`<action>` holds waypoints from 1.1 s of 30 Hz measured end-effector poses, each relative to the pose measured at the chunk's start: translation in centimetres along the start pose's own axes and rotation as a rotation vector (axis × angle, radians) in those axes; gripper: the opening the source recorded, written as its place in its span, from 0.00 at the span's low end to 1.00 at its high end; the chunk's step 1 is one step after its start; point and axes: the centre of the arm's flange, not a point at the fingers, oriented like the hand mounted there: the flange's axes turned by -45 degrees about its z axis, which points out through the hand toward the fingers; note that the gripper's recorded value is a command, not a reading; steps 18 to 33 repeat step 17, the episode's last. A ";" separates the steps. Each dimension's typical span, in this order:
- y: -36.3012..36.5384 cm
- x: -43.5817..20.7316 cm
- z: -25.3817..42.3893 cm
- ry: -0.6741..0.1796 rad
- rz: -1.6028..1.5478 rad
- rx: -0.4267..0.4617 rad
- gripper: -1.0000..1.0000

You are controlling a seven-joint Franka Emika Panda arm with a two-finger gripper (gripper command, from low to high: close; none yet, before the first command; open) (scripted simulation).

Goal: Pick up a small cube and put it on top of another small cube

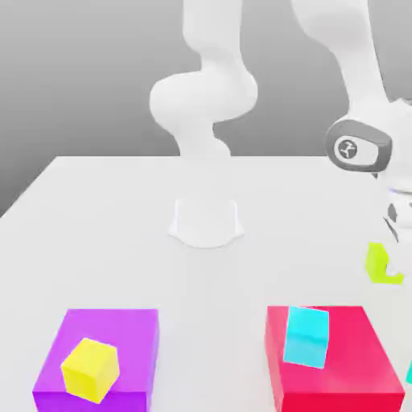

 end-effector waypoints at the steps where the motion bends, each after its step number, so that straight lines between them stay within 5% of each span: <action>1: 1.3 0.4 -0.4 0.000 0.001 0.000 0.00; 9: 12.2 2.0 -3.7 0.002 0.018 0.002 0.00; 13: 13.6 2.1 0.8 0.002 0.021 0.002 0.00; 14: 13.6 2.1 1.8 0.002 0.021 0.002 1.00; 33: 13.6 2.1 1.8 0.002 0.021 0.002 1.00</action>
